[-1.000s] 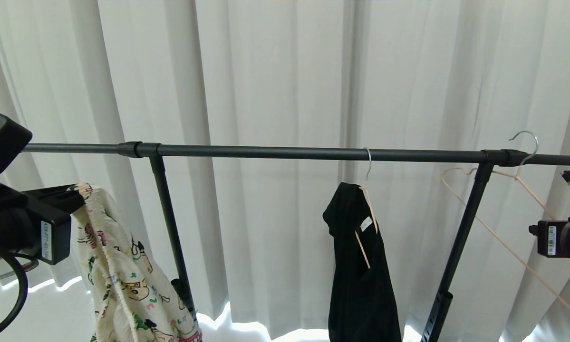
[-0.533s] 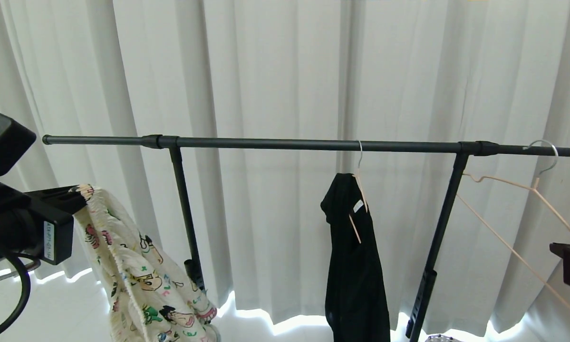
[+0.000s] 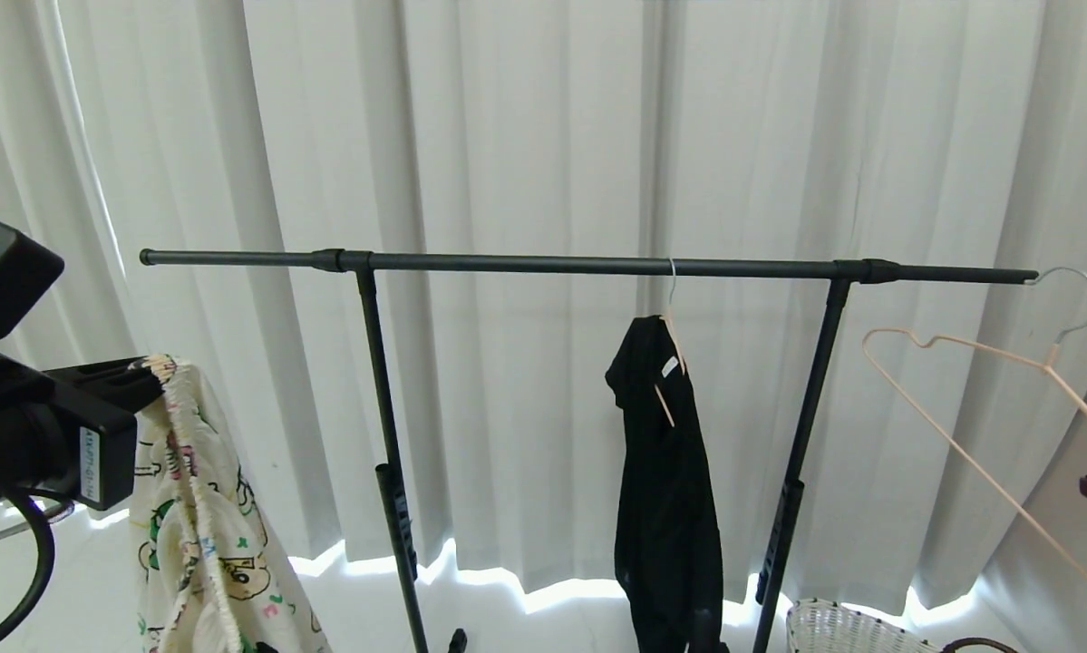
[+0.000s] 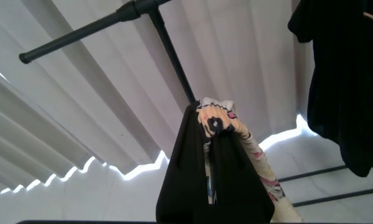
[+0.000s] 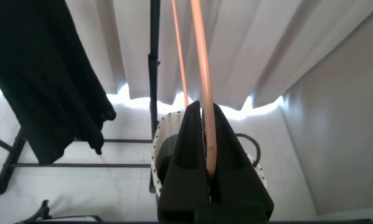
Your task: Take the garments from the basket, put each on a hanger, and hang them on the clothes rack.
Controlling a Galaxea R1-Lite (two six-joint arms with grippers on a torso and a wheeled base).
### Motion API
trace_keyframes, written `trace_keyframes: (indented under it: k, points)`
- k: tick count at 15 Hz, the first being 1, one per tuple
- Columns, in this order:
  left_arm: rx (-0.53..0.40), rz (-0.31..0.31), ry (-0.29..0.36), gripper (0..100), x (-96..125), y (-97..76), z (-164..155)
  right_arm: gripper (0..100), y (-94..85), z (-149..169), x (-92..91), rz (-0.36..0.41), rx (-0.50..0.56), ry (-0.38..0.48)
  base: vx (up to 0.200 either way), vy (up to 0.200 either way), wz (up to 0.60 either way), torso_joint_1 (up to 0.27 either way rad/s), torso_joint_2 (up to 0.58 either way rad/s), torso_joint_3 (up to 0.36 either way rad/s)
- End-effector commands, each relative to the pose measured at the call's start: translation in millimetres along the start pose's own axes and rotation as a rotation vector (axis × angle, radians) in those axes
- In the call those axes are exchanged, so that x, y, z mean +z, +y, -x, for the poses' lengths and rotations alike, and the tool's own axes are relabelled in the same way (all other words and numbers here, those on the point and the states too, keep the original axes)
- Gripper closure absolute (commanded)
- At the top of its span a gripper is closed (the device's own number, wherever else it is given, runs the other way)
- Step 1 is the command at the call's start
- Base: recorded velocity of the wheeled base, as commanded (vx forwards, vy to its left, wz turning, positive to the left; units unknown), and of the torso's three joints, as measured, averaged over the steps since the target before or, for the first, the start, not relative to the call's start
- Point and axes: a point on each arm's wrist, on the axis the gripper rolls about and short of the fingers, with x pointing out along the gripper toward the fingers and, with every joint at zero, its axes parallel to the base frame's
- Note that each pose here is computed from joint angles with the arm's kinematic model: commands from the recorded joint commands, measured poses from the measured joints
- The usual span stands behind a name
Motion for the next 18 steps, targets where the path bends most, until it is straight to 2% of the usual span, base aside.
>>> trace_keyframes:
  k: [1,5,9,17,18]
  points:
    - [-0.002,-0.001,0.007,100,-2,-0.8,0,100,0.0,4,1.1,0.015,0.004,-0.018,0.0,0.0,0.0,0.0,0.0,0.0]
    - [-0.003,-0.003,0.014,100,-3,-1.2,-2,100,2.3,12,3.6,0.04,0.028,-0.059,0.0,0.0,0.0,0.0,0.0,0.0]
    - [0.009,-0.008,0.022,100,-3,-1.0,-3,100,13.6,16,5.2,0.078,0.117,-0.085,0.0,0.2,0.0,-0.001,0.0,0.008]
    - [-0.001,-0.009,0.038,100,-1,-1.4,-12,100,49.1,23,10.1,0.18,0.386,-0.11,0.0,0.2,0.0,0.004,0.0,0.002]
    - [-0.001,-0.009,0.031,100,0,-1.5,-13,100,55.1,22,9.6,0.193,0.423,-0.101,0.0,0.0,0.0,0.0,0.0,0.0]
